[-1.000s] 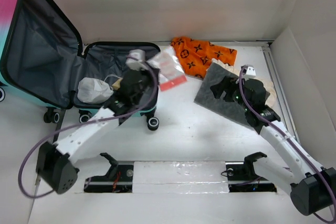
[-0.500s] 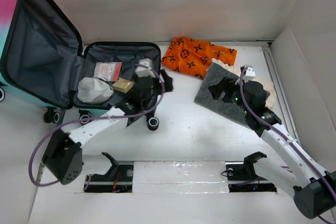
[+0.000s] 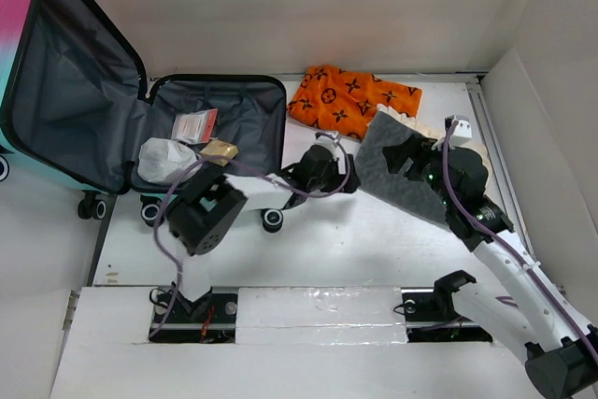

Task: Pack the luggage

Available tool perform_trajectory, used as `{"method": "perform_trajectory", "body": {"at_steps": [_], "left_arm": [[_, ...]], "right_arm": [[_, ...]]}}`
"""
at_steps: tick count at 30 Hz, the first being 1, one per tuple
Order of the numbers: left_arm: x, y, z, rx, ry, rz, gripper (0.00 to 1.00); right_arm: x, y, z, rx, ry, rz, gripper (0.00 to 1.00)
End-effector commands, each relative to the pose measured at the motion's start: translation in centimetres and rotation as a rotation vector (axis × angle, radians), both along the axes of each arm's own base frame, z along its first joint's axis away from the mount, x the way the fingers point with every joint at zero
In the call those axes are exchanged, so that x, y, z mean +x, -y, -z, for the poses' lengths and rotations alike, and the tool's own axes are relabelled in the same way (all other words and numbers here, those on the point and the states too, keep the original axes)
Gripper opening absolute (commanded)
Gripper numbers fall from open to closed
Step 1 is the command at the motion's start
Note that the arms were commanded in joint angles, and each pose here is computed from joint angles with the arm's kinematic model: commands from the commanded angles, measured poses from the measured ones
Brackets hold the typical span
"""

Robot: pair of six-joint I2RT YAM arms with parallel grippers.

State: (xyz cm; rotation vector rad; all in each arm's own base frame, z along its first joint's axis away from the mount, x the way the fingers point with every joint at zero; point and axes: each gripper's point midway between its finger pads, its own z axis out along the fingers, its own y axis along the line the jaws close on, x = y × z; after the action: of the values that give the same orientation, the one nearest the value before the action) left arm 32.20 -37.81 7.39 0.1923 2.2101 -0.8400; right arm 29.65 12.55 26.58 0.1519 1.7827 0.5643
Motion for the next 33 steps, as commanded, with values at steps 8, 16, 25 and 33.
{"method": "perform_trajectory", "body": {"at_steps": [8, 16, 25, 33], "left_arm": [[4.0, 4.9, 2.1, 0.052, 0.013, 0.052, 0.55], [3.3, 0.5, 2.5, 0.153, 0.041, -0.050, 0.00], [9.6, -4.6, -4.4, 0.175, 0.174, -0.199, 0.00], [8.6, -6.5, -6.0, 0.146, 0.174, -0.252, 0.85]], "right_arm": [[-0.2, -0.2, -1.4, 0.001, 0.039, -0.011, 0.82], [-0.1, -1.2, -0.8, -0.003, 0.032, -0.063, 0.82], [0.5, -3.6, 0.1, 0.031, 0.011, -0.122, 0.82], [0.3, -3.6, 0.6, 0.009, -0.002, -0.114, 0.83]]}}
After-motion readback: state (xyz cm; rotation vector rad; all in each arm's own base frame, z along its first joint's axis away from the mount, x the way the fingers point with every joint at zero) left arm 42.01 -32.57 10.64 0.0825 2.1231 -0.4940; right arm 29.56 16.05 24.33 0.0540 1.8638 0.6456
